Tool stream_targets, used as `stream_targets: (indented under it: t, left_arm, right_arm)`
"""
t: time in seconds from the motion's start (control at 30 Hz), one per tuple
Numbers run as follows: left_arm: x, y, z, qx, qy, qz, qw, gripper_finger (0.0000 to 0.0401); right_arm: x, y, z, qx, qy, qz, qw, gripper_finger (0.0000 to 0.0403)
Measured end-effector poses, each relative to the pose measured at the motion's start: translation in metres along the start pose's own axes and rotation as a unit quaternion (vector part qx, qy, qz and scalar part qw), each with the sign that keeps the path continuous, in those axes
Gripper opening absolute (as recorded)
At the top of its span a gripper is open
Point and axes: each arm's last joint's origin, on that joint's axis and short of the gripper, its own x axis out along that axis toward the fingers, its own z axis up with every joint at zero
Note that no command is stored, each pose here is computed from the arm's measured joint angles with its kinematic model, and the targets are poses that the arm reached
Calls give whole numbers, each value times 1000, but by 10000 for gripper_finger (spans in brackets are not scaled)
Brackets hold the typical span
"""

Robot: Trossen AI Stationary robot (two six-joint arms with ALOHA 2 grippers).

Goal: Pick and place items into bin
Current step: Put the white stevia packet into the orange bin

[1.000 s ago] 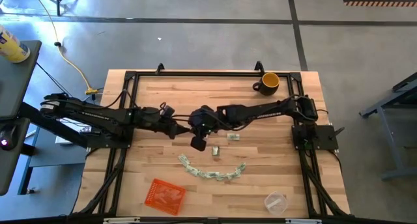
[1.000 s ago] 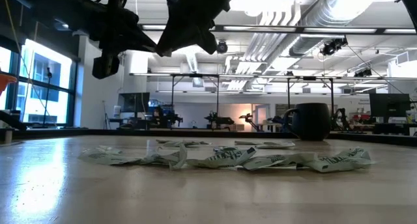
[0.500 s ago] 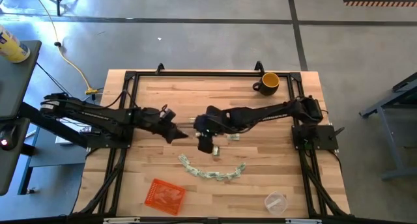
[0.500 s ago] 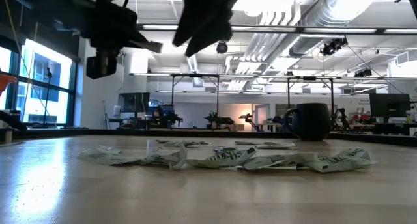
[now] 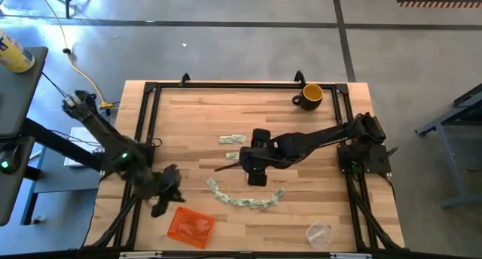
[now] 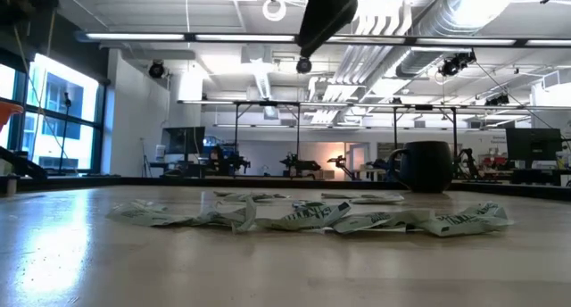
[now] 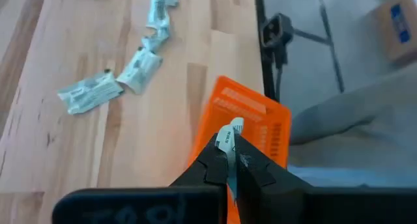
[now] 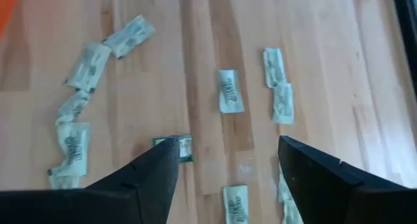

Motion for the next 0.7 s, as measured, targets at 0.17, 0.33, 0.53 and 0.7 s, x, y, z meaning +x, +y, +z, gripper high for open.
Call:
stream_targets:
  t: [0.17, 0.33, 0.53, 0.7]
  left_arm:
    - [21, -31, -20, 2, 43, 3, 999, 48]
    - [57, -52, -31, -14, 58, -10, 998, 55]
    - [73, -55, -36, -49, 73, 19, 996, 120]
    - [66, -52, -36, -80, 100, 23, 992, 183]
  right_arm:
    - [6, 8, -8, -14, 13, 2, 1000, 249]
    - [14, 15, -18, -25, 28, 6, 999, 249]
    - [18, 27, -26, -27, 32, 30, 999, 249]
    - [17, 36, -31, -36, 33, 28, 998, 249]
